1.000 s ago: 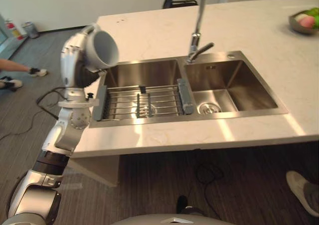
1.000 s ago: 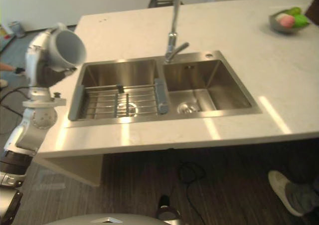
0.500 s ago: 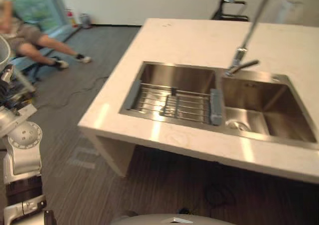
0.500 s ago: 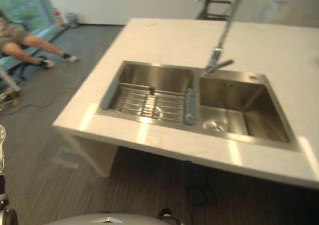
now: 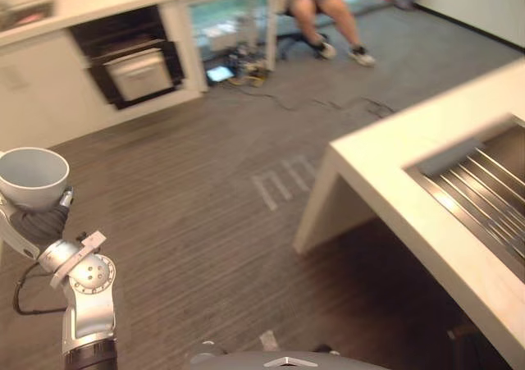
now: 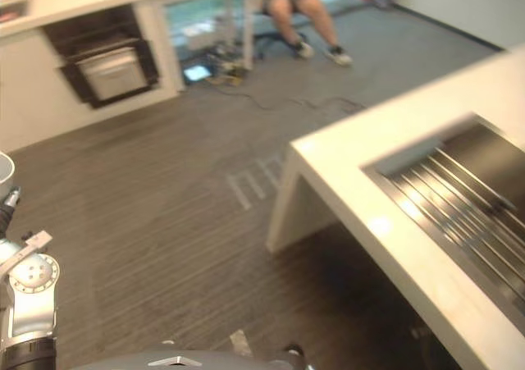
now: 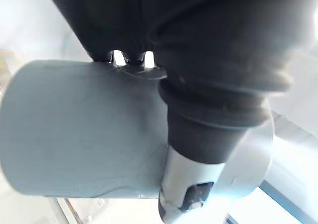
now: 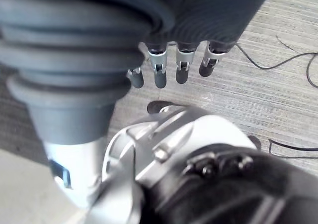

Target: Walk over to the sink, pick up the cup, carry it to the dishwasher, place the cup inside the dishwasher, then close the dishwasher door

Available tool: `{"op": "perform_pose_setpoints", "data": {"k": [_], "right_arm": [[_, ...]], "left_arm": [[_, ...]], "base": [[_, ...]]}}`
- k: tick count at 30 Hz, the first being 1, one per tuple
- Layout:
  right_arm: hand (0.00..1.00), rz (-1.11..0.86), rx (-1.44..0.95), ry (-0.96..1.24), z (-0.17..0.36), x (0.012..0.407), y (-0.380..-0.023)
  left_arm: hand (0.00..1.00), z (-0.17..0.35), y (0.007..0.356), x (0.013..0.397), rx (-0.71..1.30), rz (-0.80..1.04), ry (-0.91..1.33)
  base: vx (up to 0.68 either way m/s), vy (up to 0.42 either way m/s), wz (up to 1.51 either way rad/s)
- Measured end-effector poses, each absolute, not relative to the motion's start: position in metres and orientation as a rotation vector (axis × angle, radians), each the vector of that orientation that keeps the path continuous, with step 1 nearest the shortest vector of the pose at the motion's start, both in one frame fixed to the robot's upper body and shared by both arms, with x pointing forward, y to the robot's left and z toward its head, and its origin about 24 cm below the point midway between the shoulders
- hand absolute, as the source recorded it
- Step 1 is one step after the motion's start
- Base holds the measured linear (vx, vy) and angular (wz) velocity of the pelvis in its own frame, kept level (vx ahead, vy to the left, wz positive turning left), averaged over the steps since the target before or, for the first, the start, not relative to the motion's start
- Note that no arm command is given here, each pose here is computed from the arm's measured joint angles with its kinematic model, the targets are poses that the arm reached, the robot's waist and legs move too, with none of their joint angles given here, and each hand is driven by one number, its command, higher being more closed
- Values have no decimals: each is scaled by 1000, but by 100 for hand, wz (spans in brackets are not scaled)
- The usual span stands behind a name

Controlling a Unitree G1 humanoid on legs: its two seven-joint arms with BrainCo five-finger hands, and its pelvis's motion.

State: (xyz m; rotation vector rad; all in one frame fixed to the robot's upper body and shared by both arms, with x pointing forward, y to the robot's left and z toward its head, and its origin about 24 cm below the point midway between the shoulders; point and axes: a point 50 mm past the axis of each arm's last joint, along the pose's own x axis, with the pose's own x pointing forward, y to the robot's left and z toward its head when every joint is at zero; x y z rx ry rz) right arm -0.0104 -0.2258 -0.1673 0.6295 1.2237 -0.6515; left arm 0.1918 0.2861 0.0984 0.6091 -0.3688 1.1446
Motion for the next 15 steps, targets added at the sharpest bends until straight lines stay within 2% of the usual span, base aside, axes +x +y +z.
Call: {"op": "perform_pose_setpoints", "data": {"k": [3,8,12,15], "right_arm": [[0,-696,644,1192,-168,-10,-223],[0,-834,693,1163,-168,-9,-227],[0,-911,765,1083,-166,-6,-228],[0,-881,765,1084,-168,-3,-220]], "left_arm": [[100,107,288,184,655,1071,-404],[100,107,294,176,644,990,-386],[100,98,264,191,549,809,-466],[100,88,246,202,482,716,-460]], "base": [[-72,268,154],[-33,201,89],[-64,236,131],[-109,-11,146]]}}
